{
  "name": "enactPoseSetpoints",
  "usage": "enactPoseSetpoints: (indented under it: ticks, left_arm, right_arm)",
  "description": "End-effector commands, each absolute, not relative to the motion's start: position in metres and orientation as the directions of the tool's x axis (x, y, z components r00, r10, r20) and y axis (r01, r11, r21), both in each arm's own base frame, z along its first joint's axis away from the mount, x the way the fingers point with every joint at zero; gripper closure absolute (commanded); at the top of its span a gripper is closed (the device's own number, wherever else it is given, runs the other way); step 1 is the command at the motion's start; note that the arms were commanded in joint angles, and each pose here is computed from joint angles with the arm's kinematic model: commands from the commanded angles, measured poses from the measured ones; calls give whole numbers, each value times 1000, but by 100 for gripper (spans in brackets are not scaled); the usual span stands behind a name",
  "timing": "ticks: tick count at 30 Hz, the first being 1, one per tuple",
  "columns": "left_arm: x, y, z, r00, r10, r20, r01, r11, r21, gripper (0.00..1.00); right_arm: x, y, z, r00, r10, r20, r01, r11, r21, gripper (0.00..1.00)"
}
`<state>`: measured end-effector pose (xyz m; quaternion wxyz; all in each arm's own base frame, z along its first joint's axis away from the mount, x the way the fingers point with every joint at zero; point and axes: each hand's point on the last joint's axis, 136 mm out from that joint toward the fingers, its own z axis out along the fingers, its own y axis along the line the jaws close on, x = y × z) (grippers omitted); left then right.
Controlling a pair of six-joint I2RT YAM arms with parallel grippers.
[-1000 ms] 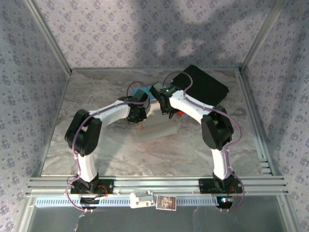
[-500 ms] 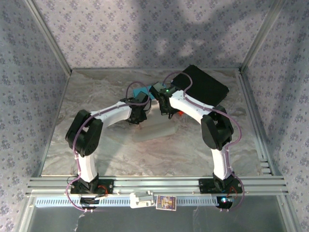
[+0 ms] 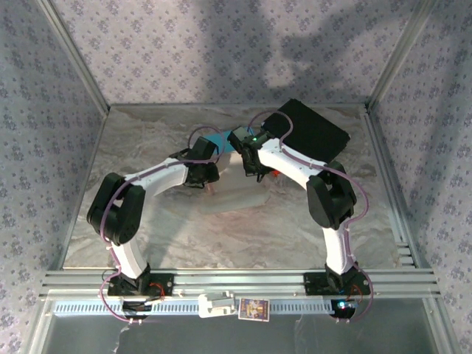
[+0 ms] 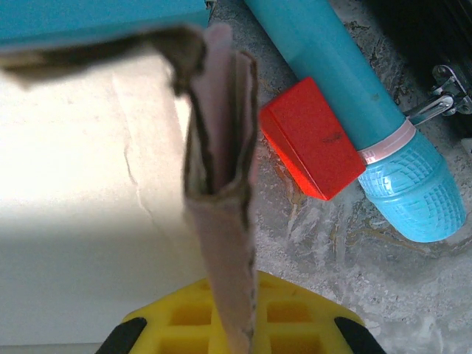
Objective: Fold the paper box
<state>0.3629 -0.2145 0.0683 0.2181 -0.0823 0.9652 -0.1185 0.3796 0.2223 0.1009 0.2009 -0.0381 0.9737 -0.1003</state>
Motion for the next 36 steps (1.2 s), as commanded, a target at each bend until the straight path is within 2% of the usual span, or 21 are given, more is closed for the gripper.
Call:
enactPoseSetpoints:
  ticks: [1, 4, 13, 17, 22, 29, 36]
  left_arm:
    - [366, -212, 79, -890, -190, -414, -75, 958, -277, 63]
    - [365, -209, 70, -900, -189, -394, -83, 959, -272, 66]
    - [371, -206, 66, -898, -179, -403, -91, 969, -228, 83]
    - [370, -207, 57, -904, -155, -398, -90, 980, -179, 85]
    - [366, -196, 57, -894, -163, -417, -139, 986, -87, 100]
    - [349, -185, 65, -875, -145, -462, -207, 975, 86, 100]
    - [350, -198, 67, -880, -124, -459, -157, 987, 36, 99]
  right_arm:
    - [375, 219, 97, -925, -104, -366, -21, 974, -226, 100]
    - [375, 219, 98, -924, -104, -369, -21, 974, -224, 100]
    - [375, 220, 98, -924, -103, -367, -21, 975, -222, 100]
    - [374, 220, 96, -926, -104, -362, -20, 974, -227, 100]
    - [373, 218, 97, -927, -101, -360, -11, 970, -242, 100]
    - [369, 218, 98, -927, -97, -363, 0, 966, -257, 100]
    - [369, 223, 95, -927, -90, -363, -5, 973, -230, 100]
